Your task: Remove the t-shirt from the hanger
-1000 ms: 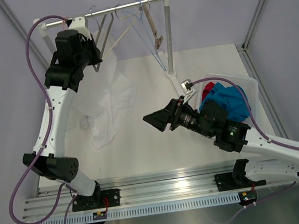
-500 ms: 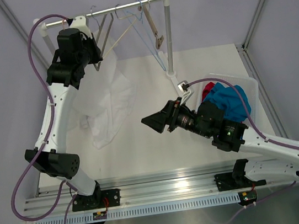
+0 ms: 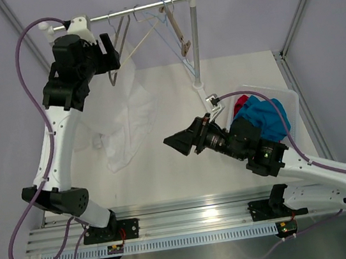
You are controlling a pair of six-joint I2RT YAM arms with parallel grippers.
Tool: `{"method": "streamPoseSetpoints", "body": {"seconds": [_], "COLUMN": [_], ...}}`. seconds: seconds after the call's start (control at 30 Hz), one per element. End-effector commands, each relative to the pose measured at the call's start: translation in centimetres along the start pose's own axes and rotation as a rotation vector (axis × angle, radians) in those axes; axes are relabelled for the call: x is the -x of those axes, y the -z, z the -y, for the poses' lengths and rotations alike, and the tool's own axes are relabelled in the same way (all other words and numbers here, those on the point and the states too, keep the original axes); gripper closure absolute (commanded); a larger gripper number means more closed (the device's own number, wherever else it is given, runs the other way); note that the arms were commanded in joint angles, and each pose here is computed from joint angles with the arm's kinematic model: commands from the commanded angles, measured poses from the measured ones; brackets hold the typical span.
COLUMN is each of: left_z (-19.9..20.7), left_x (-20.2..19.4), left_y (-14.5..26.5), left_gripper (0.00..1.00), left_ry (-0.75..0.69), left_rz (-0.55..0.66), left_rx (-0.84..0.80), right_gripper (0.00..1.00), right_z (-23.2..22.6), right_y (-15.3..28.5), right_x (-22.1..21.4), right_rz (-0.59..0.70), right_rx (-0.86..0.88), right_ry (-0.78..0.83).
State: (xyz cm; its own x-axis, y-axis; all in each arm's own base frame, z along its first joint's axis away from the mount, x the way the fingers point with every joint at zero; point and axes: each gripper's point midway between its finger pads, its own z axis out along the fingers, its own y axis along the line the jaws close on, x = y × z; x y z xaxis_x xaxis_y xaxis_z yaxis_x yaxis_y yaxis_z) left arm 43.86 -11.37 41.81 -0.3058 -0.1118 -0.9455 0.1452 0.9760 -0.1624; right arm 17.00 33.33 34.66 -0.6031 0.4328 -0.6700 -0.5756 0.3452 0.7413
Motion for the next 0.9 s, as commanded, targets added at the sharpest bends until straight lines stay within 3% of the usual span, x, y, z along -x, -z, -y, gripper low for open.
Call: {"method": "streamPoseSetpoints", "body": {"seconds": [0.0,0.13,0.2,0.4,0.7,0.87], "left_z": [-0.3,-2.6,-4.0,-10.0,-10.8,-12.4], "left_x": [6.7,7.3,7.2,3.8,2.4,1.4], "left_y": [5.4,7.4,7.6,3.8,-1.9,-3.8], "left_gripper": [0.20,0.20,0.35,0.37,0.38,0.48], "left_ry": [0.017,0.035,0.041,0.073,-0.059,-0.060], "left_rz": [0.220,0.267,0.272,0.184,0.126,0.094], "left_rx": [0.021,0.113,0.133,0.236,0.168,0.230], "right_gripper": [0.17,0.17,0.17,0.17,0.17,0.17], "right_z": [-2.5,-3.1,-3.4,-4.0,-4.7,-4.9], "right_y": [0.3,0.2,0.2,0.1,-0.4,-0.7], "right_x": [1.0,0.8,0.5,-0.3,-1.9,-2.5], "right_rz": [0.022,0.018,0.010,-0.014,-0.064,-0.088], "right_rx": [0.076,0.089,0.098,0.105,0.113,0.116], "right_ry": [0.000,0.002,0.006,0.023,0.055,0.063]}}
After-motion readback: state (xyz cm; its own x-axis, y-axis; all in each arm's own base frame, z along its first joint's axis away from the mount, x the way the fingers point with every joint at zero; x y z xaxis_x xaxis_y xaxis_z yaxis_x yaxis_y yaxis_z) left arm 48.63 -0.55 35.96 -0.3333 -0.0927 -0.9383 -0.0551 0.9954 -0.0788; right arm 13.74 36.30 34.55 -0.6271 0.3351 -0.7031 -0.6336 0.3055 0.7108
